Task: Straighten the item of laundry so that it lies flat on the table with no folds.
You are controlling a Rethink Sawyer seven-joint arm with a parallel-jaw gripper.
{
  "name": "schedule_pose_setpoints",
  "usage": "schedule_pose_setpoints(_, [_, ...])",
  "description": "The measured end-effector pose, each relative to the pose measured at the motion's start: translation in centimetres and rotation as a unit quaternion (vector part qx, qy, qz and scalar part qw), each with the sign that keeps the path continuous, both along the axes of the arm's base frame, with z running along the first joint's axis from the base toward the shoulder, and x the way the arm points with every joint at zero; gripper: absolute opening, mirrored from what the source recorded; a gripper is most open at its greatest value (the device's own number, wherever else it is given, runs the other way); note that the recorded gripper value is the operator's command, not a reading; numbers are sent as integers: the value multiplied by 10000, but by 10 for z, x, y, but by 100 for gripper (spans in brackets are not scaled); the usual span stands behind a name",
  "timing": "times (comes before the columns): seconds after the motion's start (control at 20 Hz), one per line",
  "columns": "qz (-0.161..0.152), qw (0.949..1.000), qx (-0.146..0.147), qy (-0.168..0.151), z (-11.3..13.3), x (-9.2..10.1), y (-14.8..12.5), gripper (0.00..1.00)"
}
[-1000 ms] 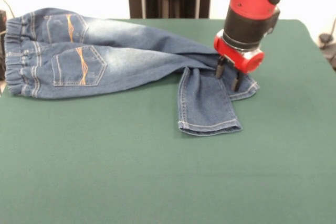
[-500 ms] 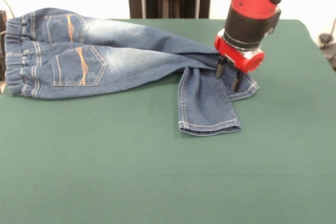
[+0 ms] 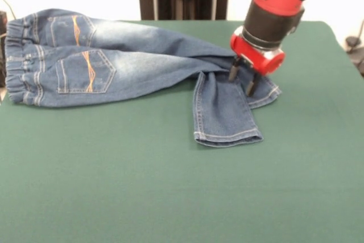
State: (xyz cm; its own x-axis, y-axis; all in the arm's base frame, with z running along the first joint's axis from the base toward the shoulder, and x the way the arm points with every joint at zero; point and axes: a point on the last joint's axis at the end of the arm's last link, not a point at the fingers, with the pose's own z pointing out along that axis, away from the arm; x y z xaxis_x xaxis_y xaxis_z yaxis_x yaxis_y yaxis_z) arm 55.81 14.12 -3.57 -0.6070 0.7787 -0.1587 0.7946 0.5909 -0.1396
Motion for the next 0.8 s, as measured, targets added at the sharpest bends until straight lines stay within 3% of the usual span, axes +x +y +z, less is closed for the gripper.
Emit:
schedule_pose_setpoints(0.35, [-51, 9997, -137, -192, 35, 10, -38, 100])
schedule_pose_setpoints(0.5, [-266, 9991, -123, -298, 49, 19, -62, 100])
schedule_pose_setpoints(0.8, [-442, 9985, -118, -302, 54, 19, -80, 100])
